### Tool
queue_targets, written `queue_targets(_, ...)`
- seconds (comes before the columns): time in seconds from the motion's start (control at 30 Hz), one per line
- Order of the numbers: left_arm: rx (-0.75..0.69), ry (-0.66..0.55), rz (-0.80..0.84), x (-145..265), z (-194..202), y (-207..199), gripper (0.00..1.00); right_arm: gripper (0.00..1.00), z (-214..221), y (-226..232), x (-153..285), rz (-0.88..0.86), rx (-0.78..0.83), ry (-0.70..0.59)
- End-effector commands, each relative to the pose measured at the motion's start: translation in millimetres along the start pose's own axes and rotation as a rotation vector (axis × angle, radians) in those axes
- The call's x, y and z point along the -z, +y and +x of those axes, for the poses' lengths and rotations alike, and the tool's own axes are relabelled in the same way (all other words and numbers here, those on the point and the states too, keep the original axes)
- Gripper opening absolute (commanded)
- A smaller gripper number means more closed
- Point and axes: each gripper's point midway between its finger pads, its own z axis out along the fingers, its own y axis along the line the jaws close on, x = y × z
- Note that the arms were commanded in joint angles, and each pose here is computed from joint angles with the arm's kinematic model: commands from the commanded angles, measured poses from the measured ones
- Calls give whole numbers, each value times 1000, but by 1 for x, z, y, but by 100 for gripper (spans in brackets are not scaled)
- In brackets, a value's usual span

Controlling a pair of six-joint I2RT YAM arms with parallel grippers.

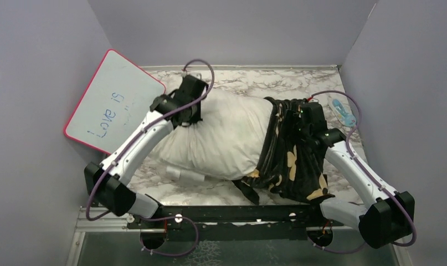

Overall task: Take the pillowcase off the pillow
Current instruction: Remove the pillow from the pillowcase.

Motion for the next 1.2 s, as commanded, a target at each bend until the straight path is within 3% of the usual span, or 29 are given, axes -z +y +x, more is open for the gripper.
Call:
queue_targets(0.0, -81, -311, 80, 24, -154, -3, 0, 88, 66, 28, 9, -183, -29, 256)
queue_targets(0.13, -79, -416, 43, 33, -222, 31, 0, 87, 62, 46, 12, -265, -64, 261)
queue_targets(0.17, -84, -398, 52, 25, -224, 34, 9, 87, 58, 50, 12, -281, -66, 257)
queue_targets(0.27, -41, -296, 23, 0, -206, 48, 66, 87, 49, 60, 15, -320, -45, 253)
queue_targets(0.37, 7, -231, -2, -14, -176, 58, 98, 87, 46, 65, 14, -338, -15, 279)
queue_targets(0.53, 36, -254, 51, 12, -157, 55, 99, 87, 52, 64, 9, -324, -1, 328)
queue_targets(0.67, 64, -239, 210, 37, -127, 34, 99, 87, 40, 60, 11, -285, 1, 288)
queue_targets(0.83, 143, -149, 351, 41, -56, 19, 99, 87, -7, 58, 47, -257, -5, 113)
queue_targets(0.97, 219, -74, 417, 40, -1, 15, 99, 89, -37, 31, 81, -146, -55, -86)
queue_targets(1.07, 269, -26, 493, 42, 29, 5, 99, 89, -36, 0, 96, -34, -98, -173)
queue_targets(1.17, 306, 1, 530, 40, 50, 2, 99, 89, -11, -29, 101, 68, -162, -170)
